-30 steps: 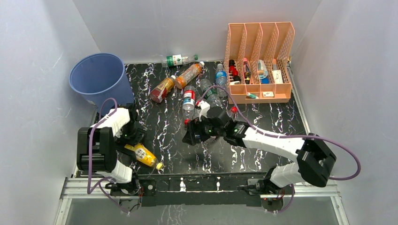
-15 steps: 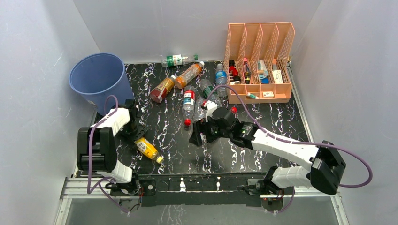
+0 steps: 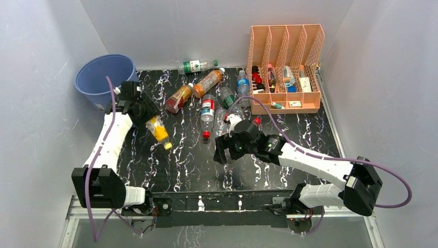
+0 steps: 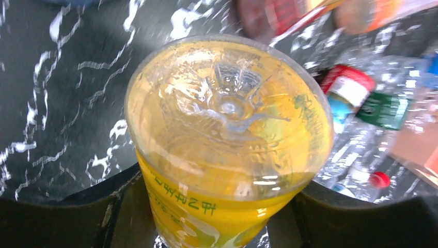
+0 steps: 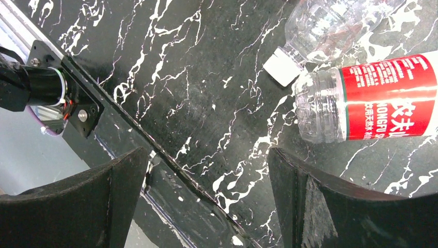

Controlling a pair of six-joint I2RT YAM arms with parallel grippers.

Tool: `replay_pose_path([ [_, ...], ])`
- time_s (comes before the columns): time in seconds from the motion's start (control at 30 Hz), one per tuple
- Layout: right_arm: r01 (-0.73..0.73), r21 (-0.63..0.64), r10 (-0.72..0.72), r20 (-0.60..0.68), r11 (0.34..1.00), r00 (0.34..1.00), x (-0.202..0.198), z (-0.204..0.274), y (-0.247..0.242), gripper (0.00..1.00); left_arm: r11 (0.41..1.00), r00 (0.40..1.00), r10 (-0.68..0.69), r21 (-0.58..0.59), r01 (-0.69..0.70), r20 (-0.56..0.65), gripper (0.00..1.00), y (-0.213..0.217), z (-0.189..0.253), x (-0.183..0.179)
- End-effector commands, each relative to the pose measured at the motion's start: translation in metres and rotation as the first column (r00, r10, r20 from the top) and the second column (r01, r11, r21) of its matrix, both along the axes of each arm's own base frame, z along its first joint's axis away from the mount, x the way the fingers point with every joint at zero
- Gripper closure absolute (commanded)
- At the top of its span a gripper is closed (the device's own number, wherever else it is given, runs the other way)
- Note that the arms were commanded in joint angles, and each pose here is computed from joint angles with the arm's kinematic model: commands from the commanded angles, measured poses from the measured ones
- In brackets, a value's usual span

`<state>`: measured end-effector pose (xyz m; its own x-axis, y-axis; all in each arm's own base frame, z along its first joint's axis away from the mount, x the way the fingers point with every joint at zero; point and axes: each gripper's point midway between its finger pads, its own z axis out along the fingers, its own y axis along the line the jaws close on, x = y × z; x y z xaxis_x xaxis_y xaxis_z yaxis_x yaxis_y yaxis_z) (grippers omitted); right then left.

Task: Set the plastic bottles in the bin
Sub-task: Pick up the plastic bottle at the center of the board, then place the plastic bottle in the trash bin.

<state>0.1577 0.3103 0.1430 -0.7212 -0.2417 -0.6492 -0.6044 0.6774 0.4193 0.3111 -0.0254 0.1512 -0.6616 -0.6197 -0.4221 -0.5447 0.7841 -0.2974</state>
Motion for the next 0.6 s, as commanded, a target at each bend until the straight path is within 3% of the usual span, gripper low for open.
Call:
replay_pose_path([
  [0.0, 0.004, 0.049, -0.006, 0.045, 0.999, 0.999, 0.006, 0.026, 0.004, 0.02, 0.992, 0.984, -0.118, 0.060, 0.111, 0.134, 0.51, 0.000, 0.064, 0.014],
  [0.33, 0.007, 0.054, -0.010, 0.051, 0.999, 0.999, 0.003, 0.032, -0.001, 0.02, 0.989, 0.914, -0.149, 0.076, 0.130, 0.377, 0.50, -0.005, 0.187, 0.025],
  [0.43, 0.007, 0.056, -0.009, 0.052, 0.998, 0.999, 0.002, 0.032, -0.004, 0.02, 0.987, 0.889, -0.138, 0.135, 0.087, 0.436, 0.50, 0.006, 0.222, 0.031],
  [0.57, 0.004, 0.060, -0.008, 0.054, 0.998, 0.998, -0.002, 0.031, -0.009, 0.02, 0.973, 0.849, -0.091, 0.228, -0.036, 0.520, 0.41, 0.031, 0.264, 0.045],
])
